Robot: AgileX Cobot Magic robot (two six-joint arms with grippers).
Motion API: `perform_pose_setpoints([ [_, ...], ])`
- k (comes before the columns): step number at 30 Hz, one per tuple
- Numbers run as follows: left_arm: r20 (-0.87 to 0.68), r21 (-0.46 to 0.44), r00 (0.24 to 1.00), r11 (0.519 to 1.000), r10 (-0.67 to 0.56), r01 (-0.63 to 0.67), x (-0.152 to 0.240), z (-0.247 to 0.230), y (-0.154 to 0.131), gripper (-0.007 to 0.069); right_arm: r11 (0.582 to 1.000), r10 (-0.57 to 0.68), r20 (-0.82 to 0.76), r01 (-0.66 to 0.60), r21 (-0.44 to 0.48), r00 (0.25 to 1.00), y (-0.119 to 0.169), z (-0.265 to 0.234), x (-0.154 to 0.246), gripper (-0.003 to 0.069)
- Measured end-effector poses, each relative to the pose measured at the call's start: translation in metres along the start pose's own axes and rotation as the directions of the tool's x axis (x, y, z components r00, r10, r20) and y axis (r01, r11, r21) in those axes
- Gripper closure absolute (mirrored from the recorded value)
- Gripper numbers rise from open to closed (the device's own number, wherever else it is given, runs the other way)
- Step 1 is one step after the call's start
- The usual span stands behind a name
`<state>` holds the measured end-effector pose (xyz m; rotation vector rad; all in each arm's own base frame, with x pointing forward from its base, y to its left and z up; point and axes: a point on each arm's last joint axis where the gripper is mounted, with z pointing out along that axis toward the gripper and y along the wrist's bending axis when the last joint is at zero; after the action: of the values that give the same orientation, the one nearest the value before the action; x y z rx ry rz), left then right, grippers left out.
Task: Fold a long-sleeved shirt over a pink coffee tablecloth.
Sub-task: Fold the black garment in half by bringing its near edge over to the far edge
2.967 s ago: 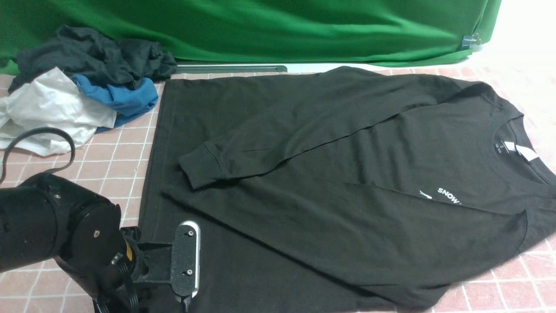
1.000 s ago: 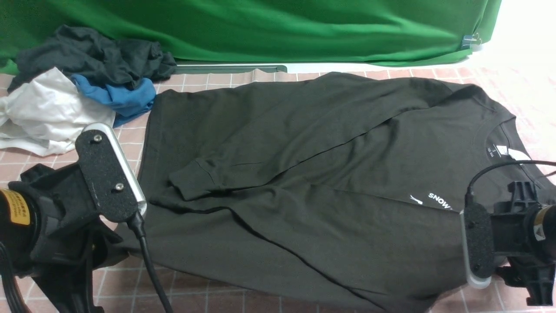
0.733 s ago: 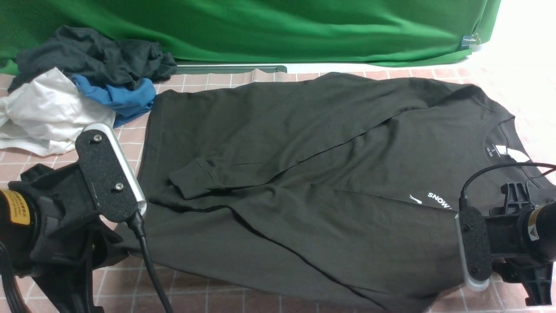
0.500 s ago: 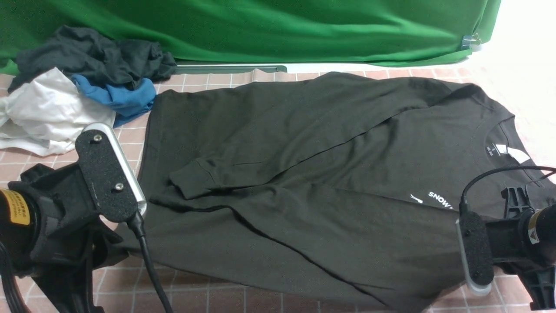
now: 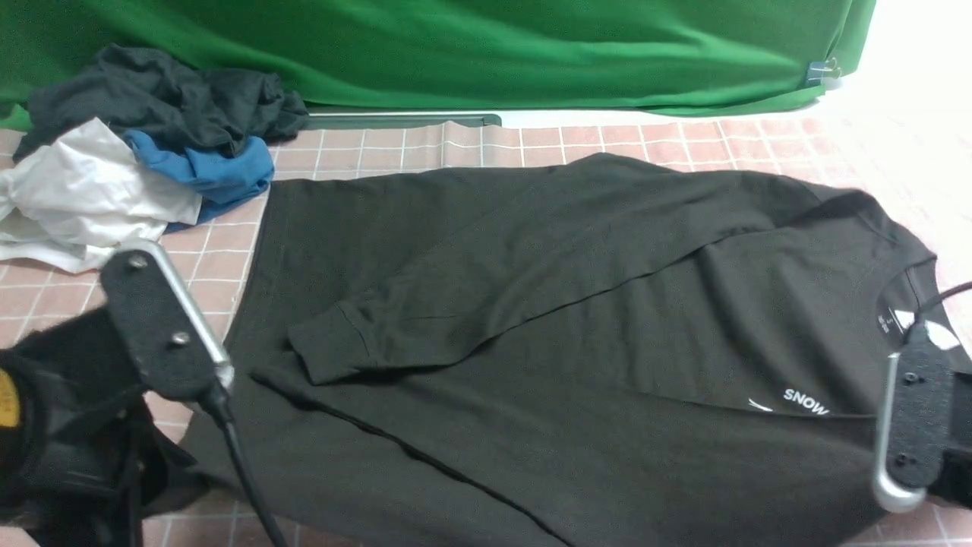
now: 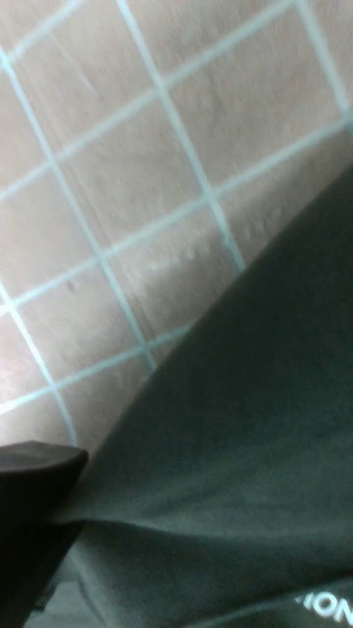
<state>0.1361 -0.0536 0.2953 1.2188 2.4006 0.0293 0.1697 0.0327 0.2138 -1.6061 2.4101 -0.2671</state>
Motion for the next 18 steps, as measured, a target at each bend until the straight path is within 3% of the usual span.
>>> perform_pose_setpoints([
  [4, 0.09, -0.105, 0.994, 0.992, -0.061, 0.07, -0.003, -0.007, 0.007, 0.058, 0.998, 0.039, 0.001, -0.039, 0.049, 0.999, -0.005, -0.005, 0.001, 0.0623],
  [10, 0.094, -0.213, 0.985, 0.963, -0.147, 0.164, -0.011, 0.007, 0.027, 0.058, 0.973, 0.13, 0.134, -0.152, 0.174, 0.982, -0.044, -0.01, -0.028, 0.0623],
  [18, 0.193, -0.251, 0.913, 0.882, -0.358, 0.399, -0.029, 0.066, 0.089, 0.058, 0.964, 0.203, 0.135, -0.222, 0.146, 0.97, -0.099, 0.024, -0.071, 0.0623],
])
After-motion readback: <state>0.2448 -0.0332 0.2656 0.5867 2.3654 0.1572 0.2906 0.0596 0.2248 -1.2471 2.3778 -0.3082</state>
